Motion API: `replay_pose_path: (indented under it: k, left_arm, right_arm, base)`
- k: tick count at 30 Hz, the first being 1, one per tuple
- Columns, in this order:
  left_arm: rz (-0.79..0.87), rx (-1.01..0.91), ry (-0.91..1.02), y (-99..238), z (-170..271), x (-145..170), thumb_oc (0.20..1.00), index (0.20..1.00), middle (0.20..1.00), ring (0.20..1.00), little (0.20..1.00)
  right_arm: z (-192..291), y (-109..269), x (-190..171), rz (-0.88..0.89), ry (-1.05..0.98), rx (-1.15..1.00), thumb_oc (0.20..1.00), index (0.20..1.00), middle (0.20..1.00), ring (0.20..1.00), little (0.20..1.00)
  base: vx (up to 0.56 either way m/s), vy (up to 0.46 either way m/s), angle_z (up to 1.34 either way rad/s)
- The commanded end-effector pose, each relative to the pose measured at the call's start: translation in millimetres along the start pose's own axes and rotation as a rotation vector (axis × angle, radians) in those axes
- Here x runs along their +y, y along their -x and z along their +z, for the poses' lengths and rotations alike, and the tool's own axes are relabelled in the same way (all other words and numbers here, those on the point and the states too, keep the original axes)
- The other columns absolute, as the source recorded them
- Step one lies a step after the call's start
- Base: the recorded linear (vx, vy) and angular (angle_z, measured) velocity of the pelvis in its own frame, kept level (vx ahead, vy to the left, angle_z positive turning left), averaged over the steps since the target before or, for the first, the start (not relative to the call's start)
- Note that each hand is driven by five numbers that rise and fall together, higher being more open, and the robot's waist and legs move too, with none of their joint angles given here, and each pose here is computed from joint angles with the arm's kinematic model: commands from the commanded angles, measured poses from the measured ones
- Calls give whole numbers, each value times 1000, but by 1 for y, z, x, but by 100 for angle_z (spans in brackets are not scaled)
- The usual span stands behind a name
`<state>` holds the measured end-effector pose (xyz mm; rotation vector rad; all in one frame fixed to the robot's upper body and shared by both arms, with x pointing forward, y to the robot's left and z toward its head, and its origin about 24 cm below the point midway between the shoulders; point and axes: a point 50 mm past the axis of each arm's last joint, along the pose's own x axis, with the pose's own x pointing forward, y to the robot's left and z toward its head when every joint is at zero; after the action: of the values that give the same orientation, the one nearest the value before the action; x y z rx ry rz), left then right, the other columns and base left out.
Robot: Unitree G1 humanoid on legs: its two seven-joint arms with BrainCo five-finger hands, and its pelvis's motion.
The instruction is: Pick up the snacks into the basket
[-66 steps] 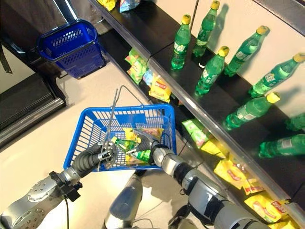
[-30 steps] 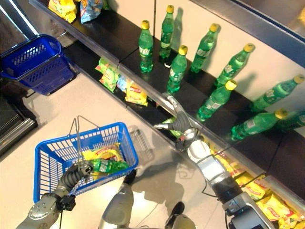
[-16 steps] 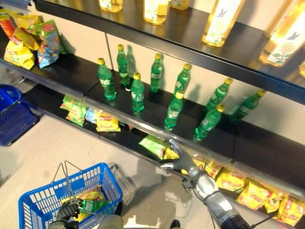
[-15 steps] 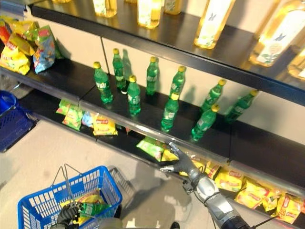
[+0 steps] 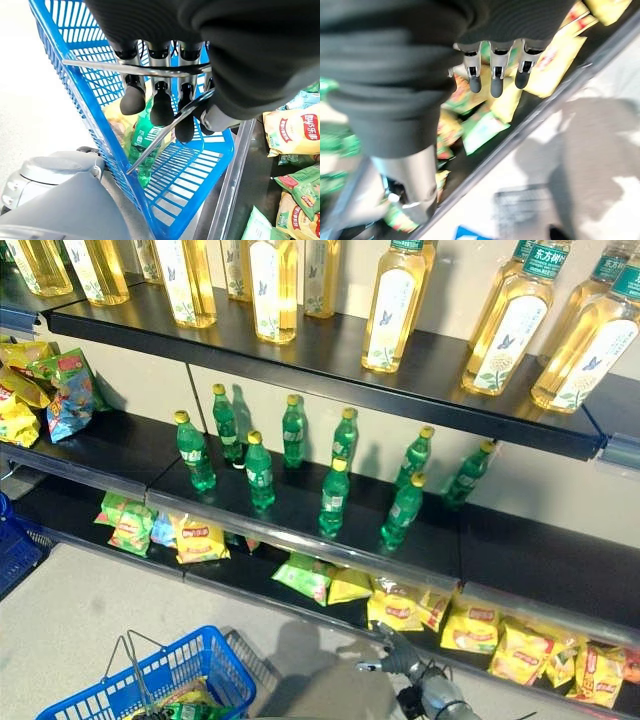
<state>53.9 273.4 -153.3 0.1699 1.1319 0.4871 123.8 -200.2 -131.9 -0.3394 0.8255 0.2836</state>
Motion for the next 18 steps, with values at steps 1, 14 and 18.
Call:
replay_pose_path:
  k: [1,14,18]
  left_arm:
    - [23,-66,15,-4,19,0,200,200,200,200,200]
    - [-62,80,31,3,-10,-23,200,200,200,200,200]
    - [-90,119,44,7,-20,-29,200,200,200,200,200]
  right_arm:
    - [-7,-5,-3,-77,-62,50,1000,1000,1000,1000,1000]
    - [-85,23,7,-199,-207,484,1000,1000,1000,1000,1000]
    - [-98,33,13,-225,-306,557,1000,1000,1000,1000,1000]
  base:
    - [-5,-41,5]
    - [-6,-9,2]
    - [17,3,0]
